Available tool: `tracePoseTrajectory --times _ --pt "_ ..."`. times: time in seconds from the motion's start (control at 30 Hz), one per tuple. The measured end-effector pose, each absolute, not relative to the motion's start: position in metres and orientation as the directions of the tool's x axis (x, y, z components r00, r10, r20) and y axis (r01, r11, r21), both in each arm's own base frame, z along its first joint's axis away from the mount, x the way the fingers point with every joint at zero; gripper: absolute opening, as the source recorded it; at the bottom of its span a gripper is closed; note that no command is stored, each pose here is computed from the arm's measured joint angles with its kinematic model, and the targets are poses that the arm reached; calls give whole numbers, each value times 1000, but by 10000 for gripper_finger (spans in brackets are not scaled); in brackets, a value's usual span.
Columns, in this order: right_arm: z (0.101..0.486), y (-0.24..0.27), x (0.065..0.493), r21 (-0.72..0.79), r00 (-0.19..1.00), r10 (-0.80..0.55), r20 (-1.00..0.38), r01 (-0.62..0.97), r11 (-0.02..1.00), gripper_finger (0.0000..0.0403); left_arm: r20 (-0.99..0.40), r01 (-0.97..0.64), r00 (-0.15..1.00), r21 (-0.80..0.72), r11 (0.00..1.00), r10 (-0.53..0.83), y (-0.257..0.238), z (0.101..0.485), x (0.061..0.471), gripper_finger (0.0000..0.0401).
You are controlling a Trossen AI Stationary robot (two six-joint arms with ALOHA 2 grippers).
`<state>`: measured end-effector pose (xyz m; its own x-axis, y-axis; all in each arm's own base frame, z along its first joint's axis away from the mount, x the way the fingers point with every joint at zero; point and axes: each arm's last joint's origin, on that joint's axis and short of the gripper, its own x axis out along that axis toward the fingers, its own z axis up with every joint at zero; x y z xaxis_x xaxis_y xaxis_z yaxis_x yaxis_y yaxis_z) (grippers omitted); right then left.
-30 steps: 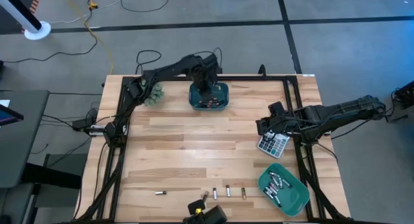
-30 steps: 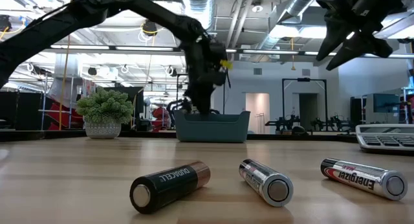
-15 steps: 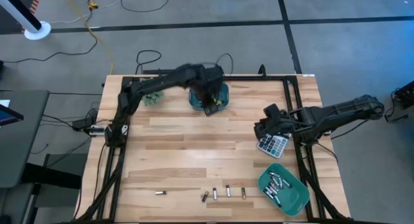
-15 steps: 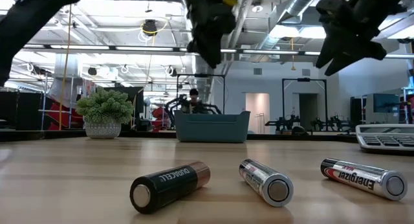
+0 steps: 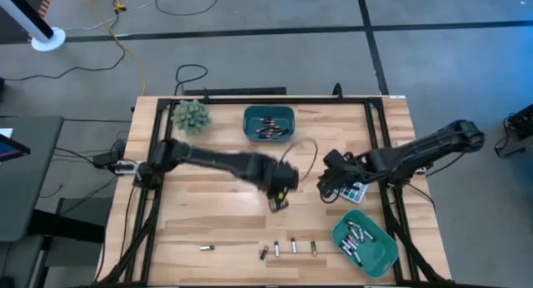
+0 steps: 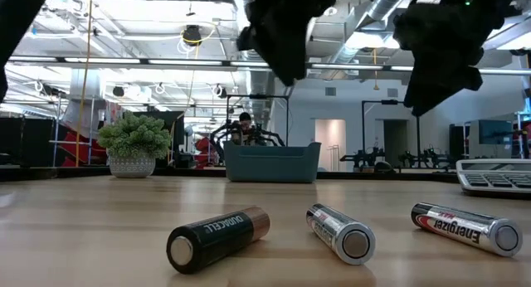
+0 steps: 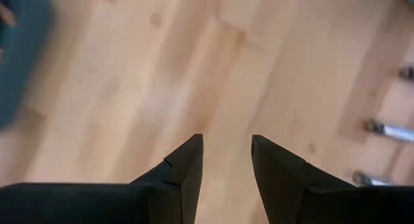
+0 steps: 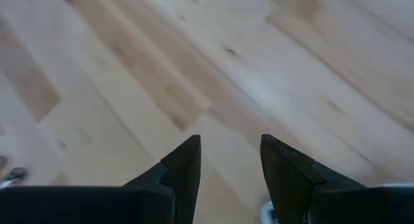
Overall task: Sort batteries
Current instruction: Put the silver battery into the green bin
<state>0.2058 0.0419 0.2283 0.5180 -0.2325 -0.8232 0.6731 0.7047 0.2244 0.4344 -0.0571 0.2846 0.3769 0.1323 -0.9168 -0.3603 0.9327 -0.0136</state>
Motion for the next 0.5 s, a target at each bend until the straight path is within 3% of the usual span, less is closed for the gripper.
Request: tracePoseTrajectory --times 0.2,0.5 --pt "239 58 225 284 584 -191 -789 622 729 177 -926 -379 330 47 924 183 -105 261 414 125" --pt "254 87 294 273 571 -182 -801 618 737 177 -894 -376 424 -27 926 146 -119 249 347 125"
